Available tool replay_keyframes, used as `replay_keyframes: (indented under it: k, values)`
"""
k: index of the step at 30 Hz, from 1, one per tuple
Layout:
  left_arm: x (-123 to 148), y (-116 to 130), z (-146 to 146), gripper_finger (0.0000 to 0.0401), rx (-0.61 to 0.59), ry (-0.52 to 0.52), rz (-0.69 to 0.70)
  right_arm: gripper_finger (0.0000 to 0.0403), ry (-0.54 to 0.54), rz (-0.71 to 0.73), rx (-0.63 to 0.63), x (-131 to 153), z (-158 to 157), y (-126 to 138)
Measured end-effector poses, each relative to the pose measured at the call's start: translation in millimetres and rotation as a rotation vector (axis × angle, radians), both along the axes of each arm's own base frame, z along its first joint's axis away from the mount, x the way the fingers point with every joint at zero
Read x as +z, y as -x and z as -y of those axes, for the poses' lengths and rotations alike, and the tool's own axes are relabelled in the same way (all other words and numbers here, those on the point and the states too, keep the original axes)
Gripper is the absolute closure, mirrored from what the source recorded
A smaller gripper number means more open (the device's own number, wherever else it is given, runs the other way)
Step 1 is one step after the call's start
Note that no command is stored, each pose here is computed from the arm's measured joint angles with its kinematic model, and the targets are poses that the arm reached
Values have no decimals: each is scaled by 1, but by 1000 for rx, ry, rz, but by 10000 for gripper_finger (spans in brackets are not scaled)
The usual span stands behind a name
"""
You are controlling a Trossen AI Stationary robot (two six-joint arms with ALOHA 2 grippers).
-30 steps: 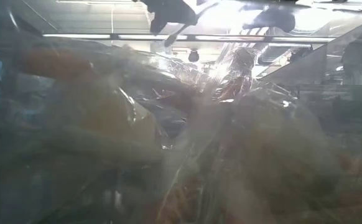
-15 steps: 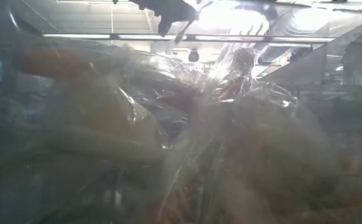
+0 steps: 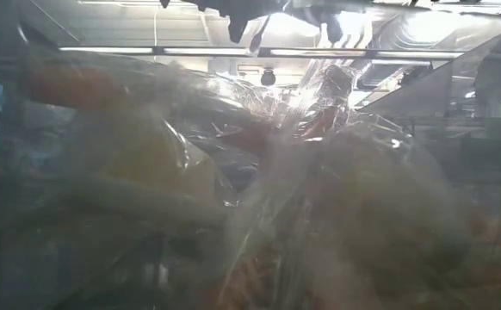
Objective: Pick & Place Toothbrushes
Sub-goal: Put the blue toothbrush into the top black bin
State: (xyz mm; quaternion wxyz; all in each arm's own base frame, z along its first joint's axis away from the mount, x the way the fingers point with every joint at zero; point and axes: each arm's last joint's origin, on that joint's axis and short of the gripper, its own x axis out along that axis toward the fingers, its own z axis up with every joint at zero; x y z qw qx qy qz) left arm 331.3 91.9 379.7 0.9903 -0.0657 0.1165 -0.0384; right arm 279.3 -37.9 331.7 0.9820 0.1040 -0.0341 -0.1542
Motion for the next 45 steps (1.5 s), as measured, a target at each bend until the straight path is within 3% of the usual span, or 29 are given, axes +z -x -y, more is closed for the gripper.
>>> replay_keyframes:
  k: [6, 18, 30, 40, 45]
  values:
    - [-3, 1, 0, 386, 14, 5, -30, 205, 10, 54, -3, 4, 0, -1]
    - [-3, 2, -5, 386, 38, 8, -34, 382, 9, 41, -6, 3, 0, -1]
    - [-4, 2, -5, 378, 67, -23, -37, 383, 2, 30, -12, 2, 1, -1]
    - [-4, 2, -10, 230, 190, -57, -48, 383, -4, -7, -37, -2, 9, 0]
    - [2, 12, -21, 194, 258, -97, -38, 383, -30, -50, -111, -3, 21, 8]
